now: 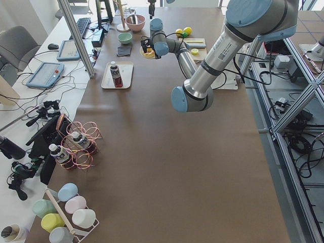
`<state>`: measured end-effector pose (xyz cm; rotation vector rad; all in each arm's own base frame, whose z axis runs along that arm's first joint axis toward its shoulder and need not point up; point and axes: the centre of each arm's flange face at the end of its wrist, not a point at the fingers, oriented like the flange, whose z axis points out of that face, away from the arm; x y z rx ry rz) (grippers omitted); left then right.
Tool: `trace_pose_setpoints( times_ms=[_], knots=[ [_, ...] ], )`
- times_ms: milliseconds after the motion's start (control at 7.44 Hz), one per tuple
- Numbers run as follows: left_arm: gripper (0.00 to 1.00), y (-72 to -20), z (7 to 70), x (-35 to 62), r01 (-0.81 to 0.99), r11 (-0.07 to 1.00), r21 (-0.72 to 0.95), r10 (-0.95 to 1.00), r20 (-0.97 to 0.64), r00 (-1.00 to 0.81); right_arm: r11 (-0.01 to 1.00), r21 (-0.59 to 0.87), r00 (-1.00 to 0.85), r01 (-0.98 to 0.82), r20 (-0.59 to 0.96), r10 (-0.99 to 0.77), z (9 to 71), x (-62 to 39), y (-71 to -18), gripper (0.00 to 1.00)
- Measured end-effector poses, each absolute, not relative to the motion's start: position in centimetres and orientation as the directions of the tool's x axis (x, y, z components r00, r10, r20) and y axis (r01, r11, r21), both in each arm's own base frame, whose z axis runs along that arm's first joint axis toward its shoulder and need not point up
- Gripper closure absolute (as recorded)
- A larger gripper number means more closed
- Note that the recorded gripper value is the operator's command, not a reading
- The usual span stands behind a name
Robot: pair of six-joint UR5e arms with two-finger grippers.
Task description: Place donut on tray
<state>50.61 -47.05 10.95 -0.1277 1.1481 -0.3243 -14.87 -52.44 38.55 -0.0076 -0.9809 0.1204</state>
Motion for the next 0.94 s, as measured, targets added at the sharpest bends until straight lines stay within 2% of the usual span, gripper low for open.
trace_pose_setpoints(
  times_ms=[807,941],
  knots=[
    [1.0,-46.6,10.0,51.2,0.225,0.937,-0.268,-0.337,-0.864,0.374,0.991,-0.112,0.451,-0.078,0.882,0.135,26.9,-31.5,-49.2,0.12],
    [1.0,-46.6,10.0,51.2,0.226,0.937,-0.268,-0.337,-0.864,0.374,0.99,-0.115,0.45,-0.076,0.882,0.137,26.3,-32.6,-49.0,0.22]
  ],
)
